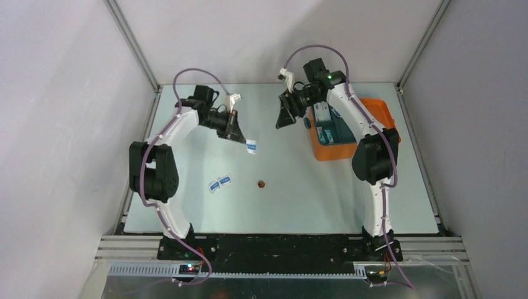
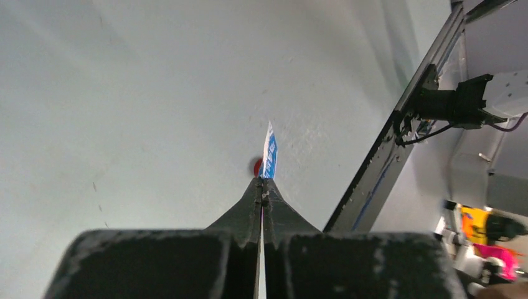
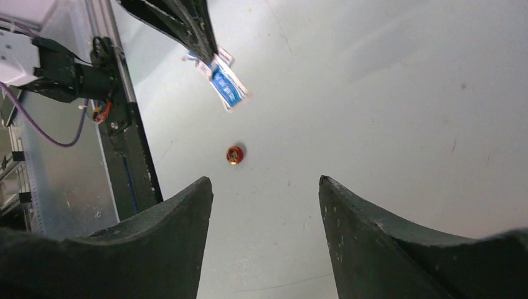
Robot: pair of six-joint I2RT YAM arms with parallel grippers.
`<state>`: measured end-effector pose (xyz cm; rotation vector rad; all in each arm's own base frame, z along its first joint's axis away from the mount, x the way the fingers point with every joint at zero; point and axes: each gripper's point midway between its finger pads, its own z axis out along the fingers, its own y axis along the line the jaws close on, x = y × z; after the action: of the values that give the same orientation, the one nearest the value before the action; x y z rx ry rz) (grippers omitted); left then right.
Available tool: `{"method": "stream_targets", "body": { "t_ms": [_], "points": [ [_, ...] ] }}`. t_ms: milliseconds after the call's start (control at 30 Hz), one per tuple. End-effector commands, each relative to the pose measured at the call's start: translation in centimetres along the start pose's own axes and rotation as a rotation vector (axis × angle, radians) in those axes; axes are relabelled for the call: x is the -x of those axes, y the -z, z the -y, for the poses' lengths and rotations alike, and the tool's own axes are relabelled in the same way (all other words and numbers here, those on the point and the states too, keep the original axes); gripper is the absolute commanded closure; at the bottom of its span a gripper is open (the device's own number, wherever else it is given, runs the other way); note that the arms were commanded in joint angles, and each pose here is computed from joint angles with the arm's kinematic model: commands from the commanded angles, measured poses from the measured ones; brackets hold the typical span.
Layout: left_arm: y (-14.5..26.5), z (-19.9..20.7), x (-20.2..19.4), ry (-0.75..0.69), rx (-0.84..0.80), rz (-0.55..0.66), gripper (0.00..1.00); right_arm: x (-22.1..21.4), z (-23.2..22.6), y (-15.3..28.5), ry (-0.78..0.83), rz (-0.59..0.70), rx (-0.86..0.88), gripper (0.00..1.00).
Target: Organize the medicine kit
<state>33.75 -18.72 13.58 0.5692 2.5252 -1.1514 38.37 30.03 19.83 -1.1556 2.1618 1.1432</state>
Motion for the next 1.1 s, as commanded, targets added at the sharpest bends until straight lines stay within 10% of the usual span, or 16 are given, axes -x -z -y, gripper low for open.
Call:
{"method": "stream_targets", "body": {
  "t_ms": [0, 300, 833, 967, 1067],
  "points": [
    [3.0, 3.9, 4.3, -0.297, -0.097, 0.137, 1.00, 3.3, -3.0, 0.2, 0.081, 0.077, 0.108, 0.32],
    [4.7, 7.6, 7.6, -0.549, -0.196, 0.227, 1.00, 5.0, -4.6, -1.1, 0.144, 0.109, 0.199, 0.30],
    [3.6, 6.5, 9.4, -0.569, -0.142, 0.214, 0.99, 4.5, -2.9, -3.7, 0.088, 0.098, 0.210, 0.40],
    [2.2, 0.9, 8.5, -0.472, 0.076, 0.136, 0.59, 3.4, -2.3, -3.9, 0.059, 0.065, 0.177, 0.41],
    [1.5, -2.7, 7.9, -0.316, 0.198, 0.096, 0.53, 2.5, -1.6, -3.9, 0.056, 0.032, 0.122, 0.41]
  ]
}}
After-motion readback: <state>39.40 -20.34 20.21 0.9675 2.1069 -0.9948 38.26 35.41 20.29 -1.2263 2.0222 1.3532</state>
